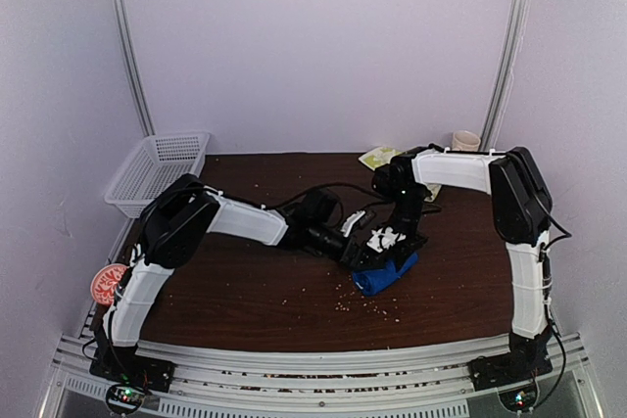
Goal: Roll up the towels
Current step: Roll the towel at the center of the board, then pick up the towel from the center of the board, then place the towel in the bin.
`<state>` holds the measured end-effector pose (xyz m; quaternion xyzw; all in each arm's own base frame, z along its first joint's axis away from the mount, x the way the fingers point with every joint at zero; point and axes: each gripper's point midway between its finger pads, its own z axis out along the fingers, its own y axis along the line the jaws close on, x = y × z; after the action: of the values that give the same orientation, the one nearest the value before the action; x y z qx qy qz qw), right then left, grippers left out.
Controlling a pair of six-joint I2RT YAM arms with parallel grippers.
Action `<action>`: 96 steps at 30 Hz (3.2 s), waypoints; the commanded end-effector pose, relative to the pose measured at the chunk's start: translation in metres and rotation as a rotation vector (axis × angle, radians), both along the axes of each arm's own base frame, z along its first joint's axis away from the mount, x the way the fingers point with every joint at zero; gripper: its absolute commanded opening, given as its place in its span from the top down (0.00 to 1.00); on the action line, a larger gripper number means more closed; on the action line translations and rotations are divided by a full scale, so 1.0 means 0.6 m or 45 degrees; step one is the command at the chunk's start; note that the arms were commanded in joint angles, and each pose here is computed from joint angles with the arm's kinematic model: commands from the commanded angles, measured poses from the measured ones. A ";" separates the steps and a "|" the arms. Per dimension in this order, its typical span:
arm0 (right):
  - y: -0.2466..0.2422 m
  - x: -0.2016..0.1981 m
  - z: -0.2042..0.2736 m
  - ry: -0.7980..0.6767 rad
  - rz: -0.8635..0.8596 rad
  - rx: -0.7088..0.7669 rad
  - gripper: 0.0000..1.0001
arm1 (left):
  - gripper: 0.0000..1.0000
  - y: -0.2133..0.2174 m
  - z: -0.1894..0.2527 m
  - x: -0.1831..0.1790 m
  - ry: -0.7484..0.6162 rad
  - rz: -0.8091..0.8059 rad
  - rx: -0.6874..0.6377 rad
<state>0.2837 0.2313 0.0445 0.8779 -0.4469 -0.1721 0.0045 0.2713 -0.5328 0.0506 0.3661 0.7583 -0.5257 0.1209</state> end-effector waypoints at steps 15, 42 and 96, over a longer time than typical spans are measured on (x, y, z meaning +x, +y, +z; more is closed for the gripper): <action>0.036 0.071 0.008 -0.303 -0.251 0.220 0.57 | 0.12 -0.009 -0.012 -0.042 0.083 -0.092 0.006; 0.028 0.072 0.039 -0.298 -0.313 0.249 0.55 | 0.24 -0.020 -0.005 -0.041 0.101 -0.117 -0.006; -0.059 0.112 0.136 -0.661 -1.030 0.417 0.00 | 1.00 0.608 0.317 0.317 -0.601 0.982 0.447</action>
<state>0.3458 0.1911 0.1361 0.6563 -0.6912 0.0087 -0.3024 0.4498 -0.2177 0.2265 0.1857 0.8704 -0.2275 0.3951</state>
